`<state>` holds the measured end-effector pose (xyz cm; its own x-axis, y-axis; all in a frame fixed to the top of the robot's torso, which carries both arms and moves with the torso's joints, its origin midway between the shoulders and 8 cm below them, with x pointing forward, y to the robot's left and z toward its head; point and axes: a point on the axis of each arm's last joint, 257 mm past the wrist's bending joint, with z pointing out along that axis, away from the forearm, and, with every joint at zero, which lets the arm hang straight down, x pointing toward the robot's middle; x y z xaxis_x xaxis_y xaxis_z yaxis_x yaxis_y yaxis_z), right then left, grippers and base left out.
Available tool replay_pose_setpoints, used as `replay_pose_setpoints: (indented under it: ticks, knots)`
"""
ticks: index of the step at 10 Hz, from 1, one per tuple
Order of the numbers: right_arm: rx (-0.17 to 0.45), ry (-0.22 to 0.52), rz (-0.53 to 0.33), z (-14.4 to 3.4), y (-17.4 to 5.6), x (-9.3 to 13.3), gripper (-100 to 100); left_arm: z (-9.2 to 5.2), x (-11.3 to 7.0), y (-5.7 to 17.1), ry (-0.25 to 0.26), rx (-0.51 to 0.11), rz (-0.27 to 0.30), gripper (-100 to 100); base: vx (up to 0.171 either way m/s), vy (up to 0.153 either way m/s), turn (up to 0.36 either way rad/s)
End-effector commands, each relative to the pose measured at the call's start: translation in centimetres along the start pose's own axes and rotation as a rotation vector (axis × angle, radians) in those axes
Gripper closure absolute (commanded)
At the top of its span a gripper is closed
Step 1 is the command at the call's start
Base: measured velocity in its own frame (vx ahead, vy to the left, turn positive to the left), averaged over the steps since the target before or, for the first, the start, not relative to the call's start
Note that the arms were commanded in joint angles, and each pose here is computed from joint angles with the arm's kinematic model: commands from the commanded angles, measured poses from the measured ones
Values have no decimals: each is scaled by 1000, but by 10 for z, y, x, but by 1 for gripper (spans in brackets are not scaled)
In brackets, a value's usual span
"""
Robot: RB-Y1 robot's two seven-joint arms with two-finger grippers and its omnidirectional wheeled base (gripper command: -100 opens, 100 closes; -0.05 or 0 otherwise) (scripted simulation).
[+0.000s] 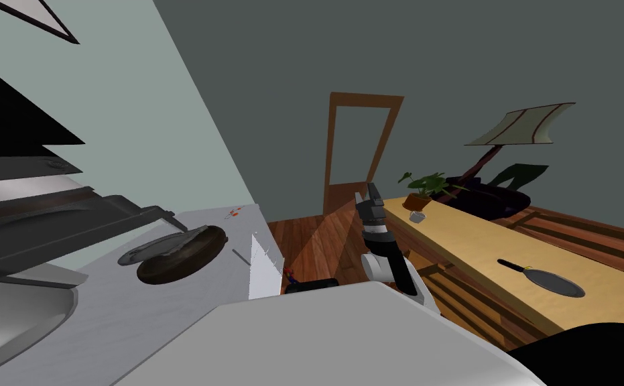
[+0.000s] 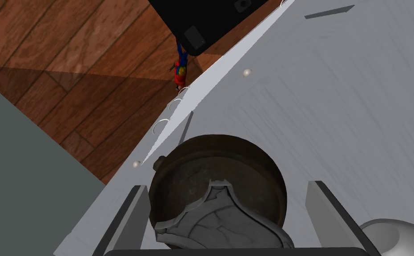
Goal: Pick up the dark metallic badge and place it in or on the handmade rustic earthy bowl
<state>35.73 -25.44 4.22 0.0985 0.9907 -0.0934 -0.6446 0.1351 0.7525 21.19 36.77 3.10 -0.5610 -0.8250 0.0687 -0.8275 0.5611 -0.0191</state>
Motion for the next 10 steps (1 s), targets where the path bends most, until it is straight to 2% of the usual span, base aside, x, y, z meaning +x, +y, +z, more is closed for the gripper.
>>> replay_pose_setpoints:
  ticks: [1, 4, 5, 6, 10]
  knots:
    - [0, 0, 0, 0, 0, 0, 0, -8, 7, -4, 1, -2, 10, -100, 51, 69, 121]
    - [0, 0, 0, 0, 0, 0, 0, -22, 22, -9, 2, -5, 31, -100, 13, 5, 36]
    - [0, 0, 0, 0, 0, 0, 0, -20, 17, -9, 1, -4, 27, -100, 0, 0, 0]
    - [0, 0, 0, 0, 0, 0, 0, -21, 18, -9, 2, -4, 27, 0, 0, 0, 0]
    - [0, 0, 0, 0, 0, 0, 0, -21, 18, -9, 2, -4, 27, 0, 0, 0, 0]
